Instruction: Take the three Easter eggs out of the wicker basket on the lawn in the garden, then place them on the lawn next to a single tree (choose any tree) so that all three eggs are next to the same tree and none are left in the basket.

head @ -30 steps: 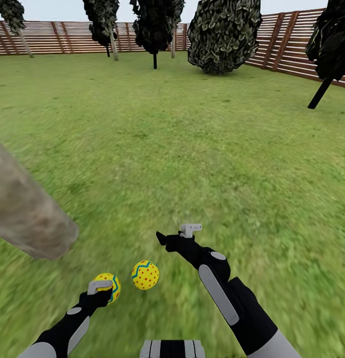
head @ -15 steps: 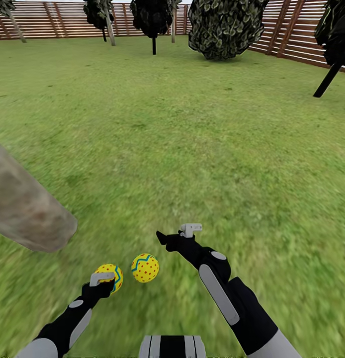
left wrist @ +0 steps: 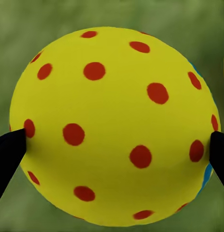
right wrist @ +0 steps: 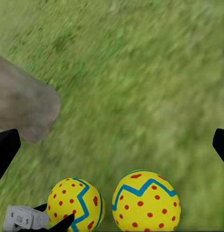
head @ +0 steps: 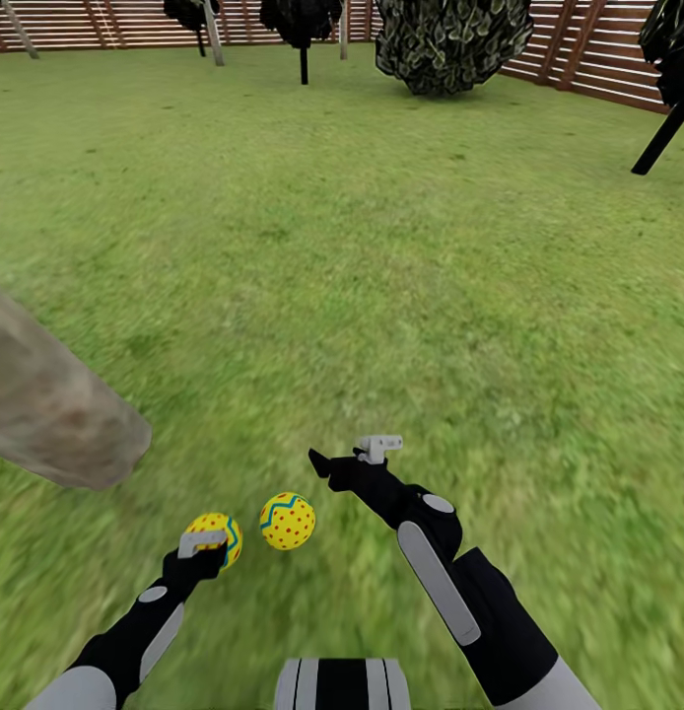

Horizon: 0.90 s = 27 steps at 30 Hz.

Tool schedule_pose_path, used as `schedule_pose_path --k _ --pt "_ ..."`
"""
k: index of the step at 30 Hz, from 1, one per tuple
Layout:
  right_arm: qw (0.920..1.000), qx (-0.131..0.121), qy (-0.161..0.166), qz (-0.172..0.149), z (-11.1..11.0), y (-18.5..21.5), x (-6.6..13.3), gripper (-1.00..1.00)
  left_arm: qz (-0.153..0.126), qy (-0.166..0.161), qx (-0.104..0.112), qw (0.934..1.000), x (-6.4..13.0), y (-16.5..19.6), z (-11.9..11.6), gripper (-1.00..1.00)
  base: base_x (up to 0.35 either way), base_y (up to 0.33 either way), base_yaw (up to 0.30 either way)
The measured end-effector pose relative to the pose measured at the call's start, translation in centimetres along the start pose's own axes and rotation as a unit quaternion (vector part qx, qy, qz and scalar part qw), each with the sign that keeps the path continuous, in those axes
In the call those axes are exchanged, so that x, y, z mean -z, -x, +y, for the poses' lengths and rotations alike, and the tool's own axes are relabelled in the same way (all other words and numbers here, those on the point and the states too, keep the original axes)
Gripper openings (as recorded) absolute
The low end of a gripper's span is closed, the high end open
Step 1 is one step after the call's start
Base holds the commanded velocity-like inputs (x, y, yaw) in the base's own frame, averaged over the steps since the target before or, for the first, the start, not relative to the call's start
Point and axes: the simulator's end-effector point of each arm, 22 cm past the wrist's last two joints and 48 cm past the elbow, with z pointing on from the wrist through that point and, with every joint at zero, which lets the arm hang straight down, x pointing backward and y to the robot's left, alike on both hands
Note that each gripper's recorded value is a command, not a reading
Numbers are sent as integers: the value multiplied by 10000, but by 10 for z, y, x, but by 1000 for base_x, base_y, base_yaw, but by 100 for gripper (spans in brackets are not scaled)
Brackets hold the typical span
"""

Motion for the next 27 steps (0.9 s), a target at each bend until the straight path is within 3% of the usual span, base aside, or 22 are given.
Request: schedule_pose_path --k 27 --pt "9998 -103 -45 149 -11 -18 -9 100 -158 -60 10 9999 -9 12 -7 -100 0 0 0"
